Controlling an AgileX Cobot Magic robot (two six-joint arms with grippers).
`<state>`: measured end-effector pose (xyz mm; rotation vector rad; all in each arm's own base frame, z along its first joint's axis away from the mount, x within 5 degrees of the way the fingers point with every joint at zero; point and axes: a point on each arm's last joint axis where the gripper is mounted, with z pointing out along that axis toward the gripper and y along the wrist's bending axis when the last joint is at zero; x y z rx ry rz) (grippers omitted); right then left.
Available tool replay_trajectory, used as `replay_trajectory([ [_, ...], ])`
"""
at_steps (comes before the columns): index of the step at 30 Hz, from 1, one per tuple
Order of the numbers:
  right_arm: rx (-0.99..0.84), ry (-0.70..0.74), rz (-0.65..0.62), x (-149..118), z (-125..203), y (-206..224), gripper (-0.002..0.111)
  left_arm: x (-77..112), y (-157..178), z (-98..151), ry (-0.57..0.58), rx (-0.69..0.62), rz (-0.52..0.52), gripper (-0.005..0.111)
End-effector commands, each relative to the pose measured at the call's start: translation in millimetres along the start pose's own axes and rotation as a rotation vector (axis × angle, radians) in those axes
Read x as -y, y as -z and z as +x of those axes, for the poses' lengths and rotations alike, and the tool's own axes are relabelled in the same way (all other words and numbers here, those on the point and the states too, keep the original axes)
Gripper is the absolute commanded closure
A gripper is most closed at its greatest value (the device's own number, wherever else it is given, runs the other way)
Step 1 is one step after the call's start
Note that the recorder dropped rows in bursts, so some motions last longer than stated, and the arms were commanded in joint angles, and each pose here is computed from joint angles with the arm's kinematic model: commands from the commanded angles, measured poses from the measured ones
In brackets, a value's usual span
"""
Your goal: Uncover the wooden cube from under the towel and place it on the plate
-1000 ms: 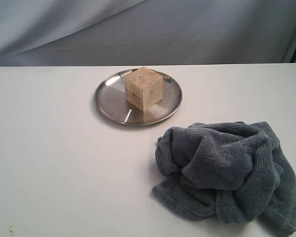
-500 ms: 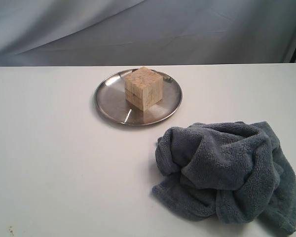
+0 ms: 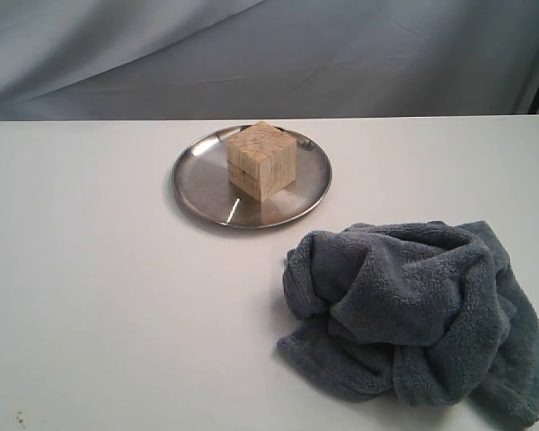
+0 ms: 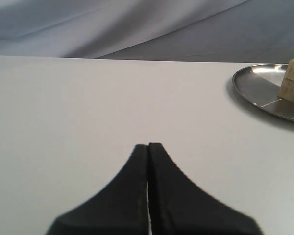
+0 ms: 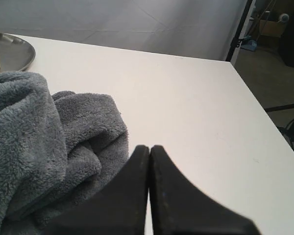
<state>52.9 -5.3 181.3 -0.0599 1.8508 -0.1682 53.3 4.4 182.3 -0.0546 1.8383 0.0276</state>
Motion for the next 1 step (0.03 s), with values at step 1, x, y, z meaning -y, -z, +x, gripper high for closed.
replay_trajectory([
  [1, 0.007, -0.006, -0.001, -0.2, 0.3, -0.1, 0.108, 0.4, -0.2, -0.2, 0.001, 0.015, 0.006, 0.107],
])
